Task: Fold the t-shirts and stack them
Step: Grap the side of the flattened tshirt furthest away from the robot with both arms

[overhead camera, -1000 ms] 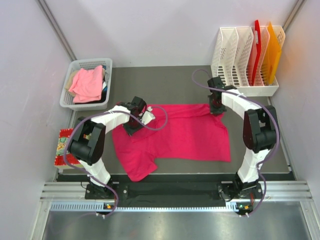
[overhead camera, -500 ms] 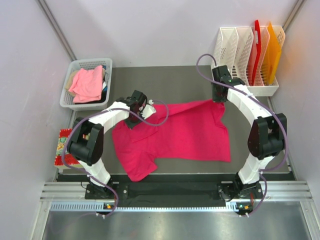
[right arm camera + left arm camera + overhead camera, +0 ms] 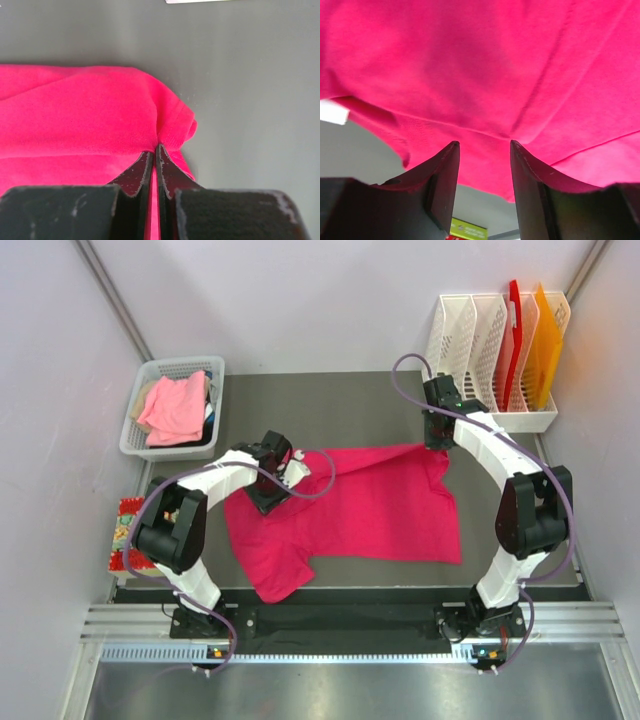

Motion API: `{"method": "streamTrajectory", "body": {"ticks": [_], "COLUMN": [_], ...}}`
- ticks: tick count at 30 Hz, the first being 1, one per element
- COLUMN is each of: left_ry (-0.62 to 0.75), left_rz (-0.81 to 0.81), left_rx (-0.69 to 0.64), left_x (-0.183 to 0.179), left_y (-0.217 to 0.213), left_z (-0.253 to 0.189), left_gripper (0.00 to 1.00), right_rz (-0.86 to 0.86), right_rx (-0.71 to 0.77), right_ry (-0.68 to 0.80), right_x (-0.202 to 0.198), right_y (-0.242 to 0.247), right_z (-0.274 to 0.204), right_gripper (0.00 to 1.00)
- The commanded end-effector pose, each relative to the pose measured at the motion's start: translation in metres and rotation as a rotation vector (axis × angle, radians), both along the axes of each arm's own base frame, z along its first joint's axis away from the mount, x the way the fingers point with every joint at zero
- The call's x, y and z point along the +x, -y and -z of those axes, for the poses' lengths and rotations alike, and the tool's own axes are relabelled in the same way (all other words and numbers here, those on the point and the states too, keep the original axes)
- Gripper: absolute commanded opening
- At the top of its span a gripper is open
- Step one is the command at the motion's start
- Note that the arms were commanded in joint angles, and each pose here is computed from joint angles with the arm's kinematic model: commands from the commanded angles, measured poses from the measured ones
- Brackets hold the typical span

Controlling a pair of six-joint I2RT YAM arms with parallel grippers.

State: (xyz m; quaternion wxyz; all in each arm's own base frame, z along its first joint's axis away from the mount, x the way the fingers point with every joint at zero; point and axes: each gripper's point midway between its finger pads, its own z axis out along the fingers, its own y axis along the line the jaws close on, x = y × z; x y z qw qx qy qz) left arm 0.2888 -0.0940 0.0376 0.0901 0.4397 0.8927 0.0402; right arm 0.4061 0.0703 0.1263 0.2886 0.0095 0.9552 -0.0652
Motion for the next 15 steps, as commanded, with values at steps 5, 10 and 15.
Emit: {"method": "streamTrajectory", "body": {"ticks": [5, 10, 15], "left_ry": [-0.063, -0.06, -0.035], "left_rz": [0.018, 0.032, 0.034], "left_rx": [-0.083, -0.072, -0.039], "left_x": [-0.033, -0.036, -0.029], "left_y": [0.024, 0.024, 0.019], "left_z": [0.001, 0.005, 0.006], "left_gripper": [0.5, 0.49, 0.49], "right_rz": [-0.009, -0.006, -0.007], "right_rx": [0.019, 0.023, 0.025], "right_ry": [0.039, 0.037, 0.034], "right_x": [-0.001, -0.002, -0.005], "right_y": [-0.005, -0.005, -0.005], "right_z": [-0.014, -0.013, -0.012], "right_gripper": [0.0, 0.0, 0.0]}}
